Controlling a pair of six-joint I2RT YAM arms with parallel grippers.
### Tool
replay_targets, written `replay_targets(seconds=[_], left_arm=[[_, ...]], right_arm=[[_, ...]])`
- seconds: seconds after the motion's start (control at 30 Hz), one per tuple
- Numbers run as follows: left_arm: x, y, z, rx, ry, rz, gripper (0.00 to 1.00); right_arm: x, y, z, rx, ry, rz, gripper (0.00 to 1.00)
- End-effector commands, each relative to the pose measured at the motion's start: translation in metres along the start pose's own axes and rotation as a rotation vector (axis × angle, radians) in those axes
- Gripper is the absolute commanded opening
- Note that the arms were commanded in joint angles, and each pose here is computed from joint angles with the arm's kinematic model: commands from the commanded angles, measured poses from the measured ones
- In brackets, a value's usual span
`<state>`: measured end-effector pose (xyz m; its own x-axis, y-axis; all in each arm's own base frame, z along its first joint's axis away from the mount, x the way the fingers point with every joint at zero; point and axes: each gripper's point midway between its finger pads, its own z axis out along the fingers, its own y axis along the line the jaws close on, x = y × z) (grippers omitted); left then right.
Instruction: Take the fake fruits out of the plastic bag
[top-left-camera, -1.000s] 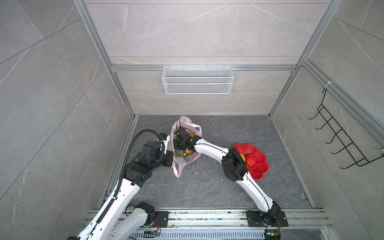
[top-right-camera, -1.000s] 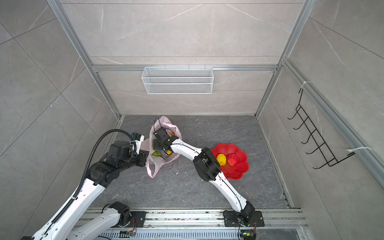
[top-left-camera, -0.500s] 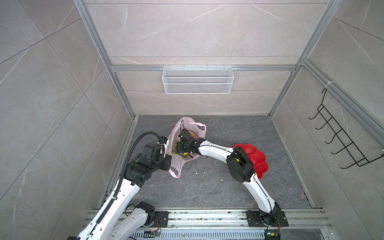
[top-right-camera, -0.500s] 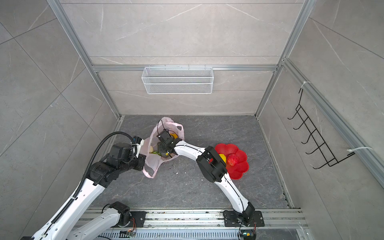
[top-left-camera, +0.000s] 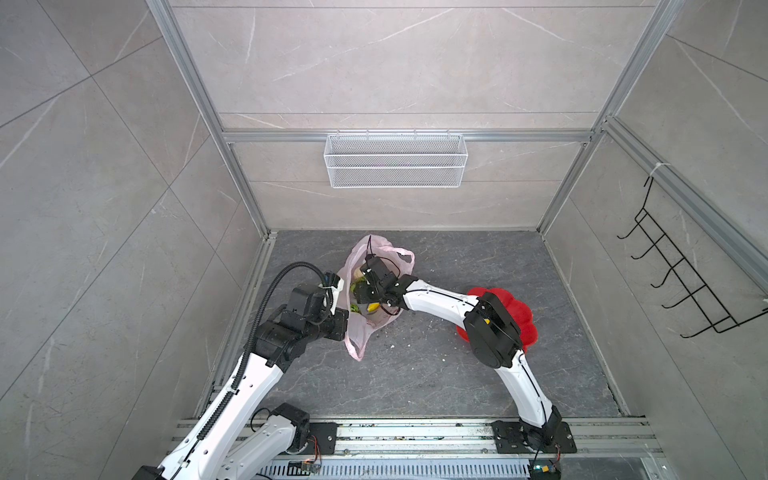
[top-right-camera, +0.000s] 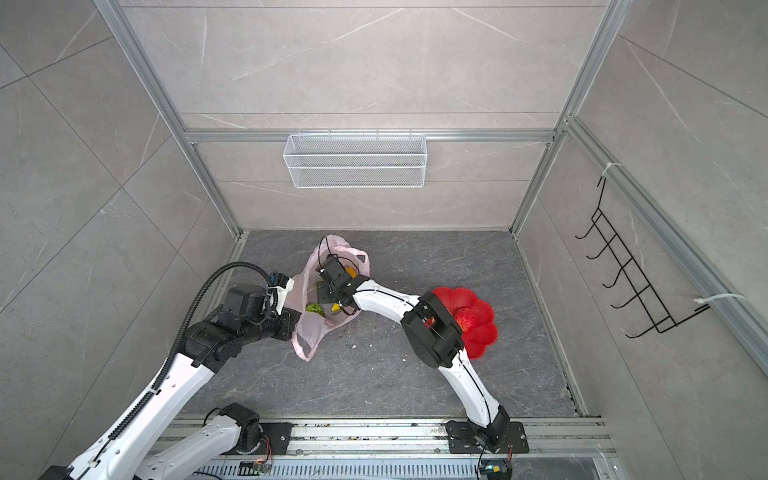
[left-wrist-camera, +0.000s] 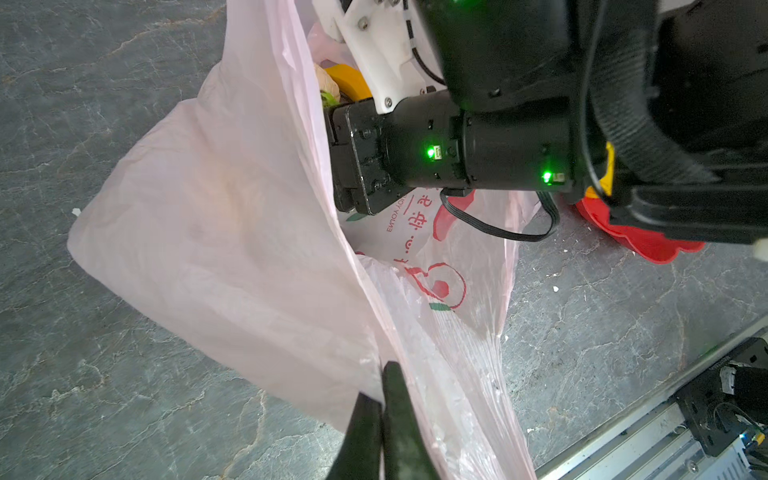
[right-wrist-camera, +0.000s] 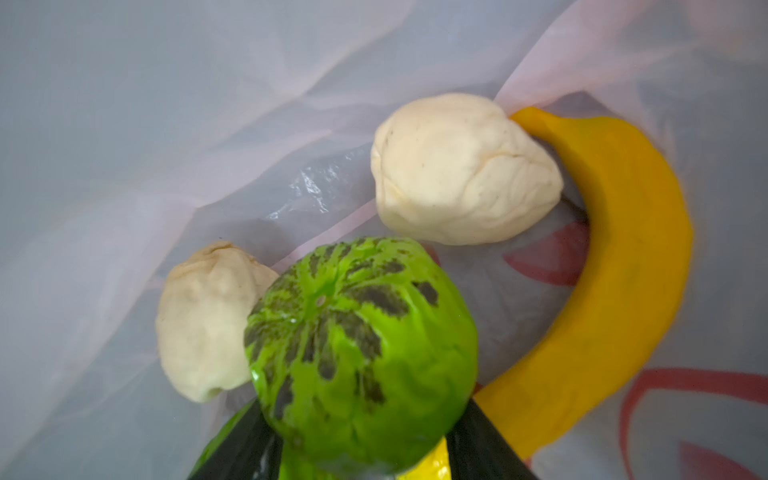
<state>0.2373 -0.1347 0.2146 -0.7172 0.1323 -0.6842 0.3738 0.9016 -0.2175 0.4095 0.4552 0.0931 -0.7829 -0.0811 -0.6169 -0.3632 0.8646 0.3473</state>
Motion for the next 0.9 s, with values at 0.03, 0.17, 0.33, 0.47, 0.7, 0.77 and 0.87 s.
replay_targets(seconds=[0.03, 0.17, 0.33, 0.47, 0.7, 0.77, 0.87], left_arm=[[-0.012, -0.004, -0.016, 0.015, -0.091, 0.001, 0.0], [-0.024, 0.0, -0.024, -0.014, -0.17, -0.001, 0.0], [-0.036, 0.002, -0.018, -0.026, -0.209, -0.008, 0.0], [-0.043, -0.002, -0.013, -0.005, -0.23, -0.006, 0.0], [-0.049, -0.009, -0.014, 0.039, -0.267, -0.004, 0.0], [-0.05, -0.009, -0.014, 0.042, -0.272, -0.004, 0.0], [-0.052, -0.01, -0.014, 0.046, -0.275, -0.01, 0.0]], right_arm=[[-0.024, 0.014, -0.036, -0.03, -0.071, -0.027, 0.54], [-0.025, 0.016, -0.056, -0.041, -0.074, -0.044, 0.53], [-0.021, 0.014, -0.085, -0.044, -0.076, -0.065, 0.51], [-0.012, 0.014, -0.103, -0.044, -0.055, -0.089, 0.51], [0.001, 0.011, -0.121, -0.031, -0.05, -0.101, 0.5], [0.003, 0.013, -0.125, -0.034, -0.05, -0.103, 0.5], [0.004, 0.015, -0.134, -0.036, -0.053, -0.108, 0.49]])
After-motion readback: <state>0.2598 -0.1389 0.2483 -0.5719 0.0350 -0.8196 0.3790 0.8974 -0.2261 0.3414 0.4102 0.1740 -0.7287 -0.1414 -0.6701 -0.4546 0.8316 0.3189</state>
